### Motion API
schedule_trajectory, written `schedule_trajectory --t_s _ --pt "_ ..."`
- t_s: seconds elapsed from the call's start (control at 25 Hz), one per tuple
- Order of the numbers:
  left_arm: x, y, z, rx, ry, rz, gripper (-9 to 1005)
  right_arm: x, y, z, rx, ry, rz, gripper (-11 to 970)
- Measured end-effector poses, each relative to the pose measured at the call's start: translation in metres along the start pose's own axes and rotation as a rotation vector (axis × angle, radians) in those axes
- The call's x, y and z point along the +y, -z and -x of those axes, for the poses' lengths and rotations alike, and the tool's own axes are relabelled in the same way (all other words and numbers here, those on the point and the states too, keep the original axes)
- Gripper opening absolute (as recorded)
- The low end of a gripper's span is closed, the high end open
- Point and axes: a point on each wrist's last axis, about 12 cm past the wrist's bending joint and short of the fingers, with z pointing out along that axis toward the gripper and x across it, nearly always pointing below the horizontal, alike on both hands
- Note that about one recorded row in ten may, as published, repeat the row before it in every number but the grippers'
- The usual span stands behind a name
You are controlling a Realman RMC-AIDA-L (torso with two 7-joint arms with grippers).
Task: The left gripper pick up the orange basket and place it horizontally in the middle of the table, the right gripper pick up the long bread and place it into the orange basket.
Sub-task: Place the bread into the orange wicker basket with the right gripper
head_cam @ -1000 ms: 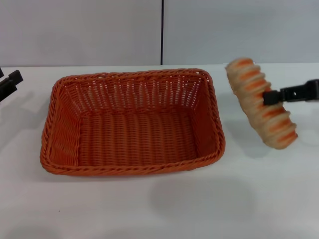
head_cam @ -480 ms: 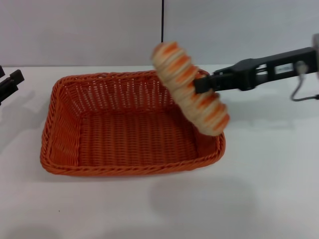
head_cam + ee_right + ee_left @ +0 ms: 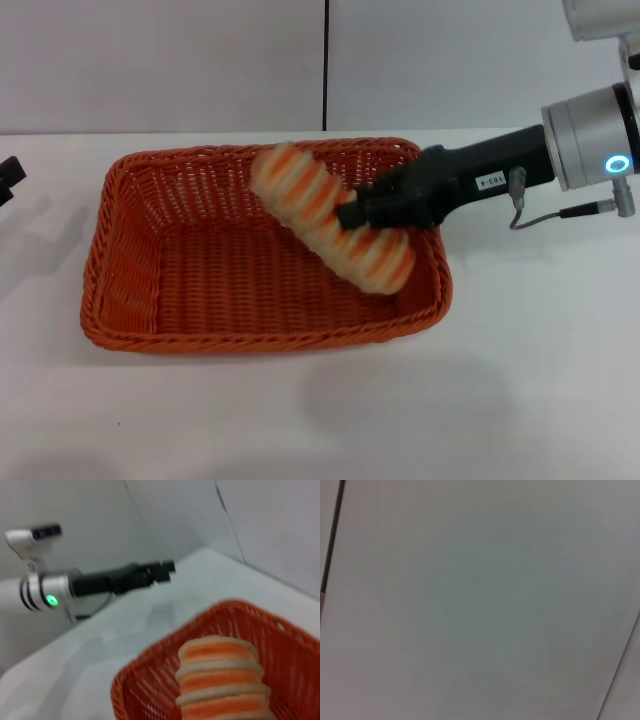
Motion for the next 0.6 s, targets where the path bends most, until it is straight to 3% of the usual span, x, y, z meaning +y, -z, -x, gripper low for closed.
schedule_trajectory --t_s 0.2,0.4,0.6 --pt "0.001 0.002 0.000 -0.009 -0.005 0.000 575 0.001 0.008 0.005 -0.072 0.031 -0.011 290" --pt "0.001 0.003 -0.001 -0.009 -0.005 -0.001 574 0.003 0.016 0.003 -0.126 0.049 -0.020 506" --pt "0.001 0.003 0.000 -0.012 -0.038 0.000 576 0.012 0.036 -0.006 -0.252 0.109 -0.021 560"
